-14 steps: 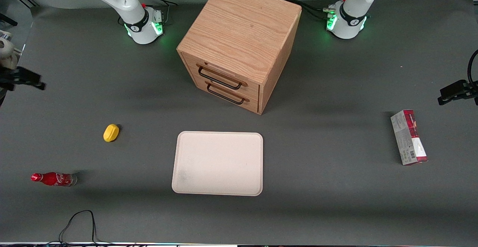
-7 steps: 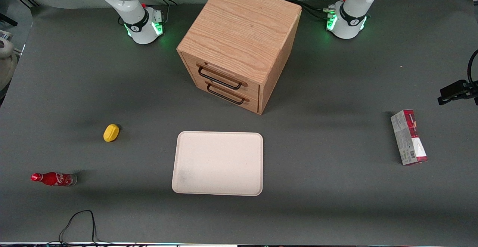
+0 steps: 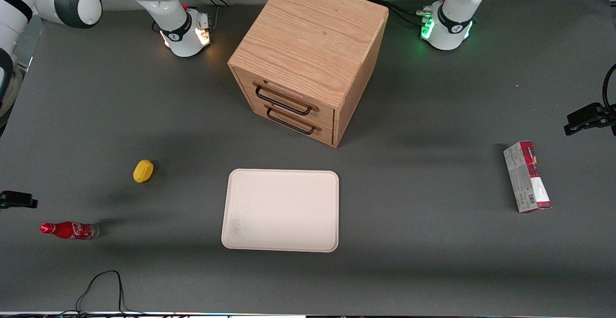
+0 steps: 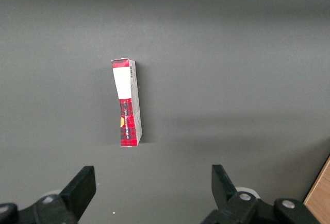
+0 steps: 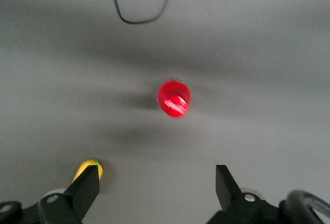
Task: Place coke bottle on tray
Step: 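Move the right gripper down toward the red Coca-Cola bottle, then close the right gripper around the bottle's cap end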
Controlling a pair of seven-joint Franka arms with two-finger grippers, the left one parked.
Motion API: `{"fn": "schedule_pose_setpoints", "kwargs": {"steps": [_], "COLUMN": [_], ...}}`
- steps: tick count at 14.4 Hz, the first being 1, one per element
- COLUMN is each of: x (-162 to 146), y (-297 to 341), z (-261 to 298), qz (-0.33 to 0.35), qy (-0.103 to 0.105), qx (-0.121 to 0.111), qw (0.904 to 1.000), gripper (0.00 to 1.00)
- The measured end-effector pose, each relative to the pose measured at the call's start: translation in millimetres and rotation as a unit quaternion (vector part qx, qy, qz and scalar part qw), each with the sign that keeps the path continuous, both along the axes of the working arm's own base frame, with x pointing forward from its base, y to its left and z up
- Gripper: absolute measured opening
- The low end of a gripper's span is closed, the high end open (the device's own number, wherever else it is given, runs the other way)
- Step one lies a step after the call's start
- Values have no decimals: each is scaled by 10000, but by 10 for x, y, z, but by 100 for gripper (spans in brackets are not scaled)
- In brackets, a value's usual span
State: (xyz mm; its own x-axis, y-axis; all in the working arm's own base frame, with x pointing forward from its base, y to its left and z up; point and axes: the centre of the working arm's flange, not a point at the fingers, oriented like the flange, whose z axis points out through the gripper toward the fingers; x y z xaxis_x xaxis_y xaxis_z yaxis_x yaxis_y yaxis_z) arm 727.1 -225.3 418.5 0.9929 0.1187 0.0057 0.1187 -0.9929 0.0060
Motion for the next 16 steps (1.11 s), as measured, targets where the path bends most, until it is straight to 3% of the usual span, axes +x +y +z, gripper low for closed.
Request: {"fn": "schedule_pose_setpoints", "kwargs": {"steps": [2, 6, 15, 16], "x": [87, 135, 163, 161], "y": [-58, -153, -177, -184], "z": [-366, -914, -964, -964], "qz": [-50, -97, -81, -77], "qy": [-46, 75, 9, 9], "qx": [64, 69, 36, 36], "qw": [10000, 9999, 10000, 10000], "gripper": [100, 100, 96, 89]}}
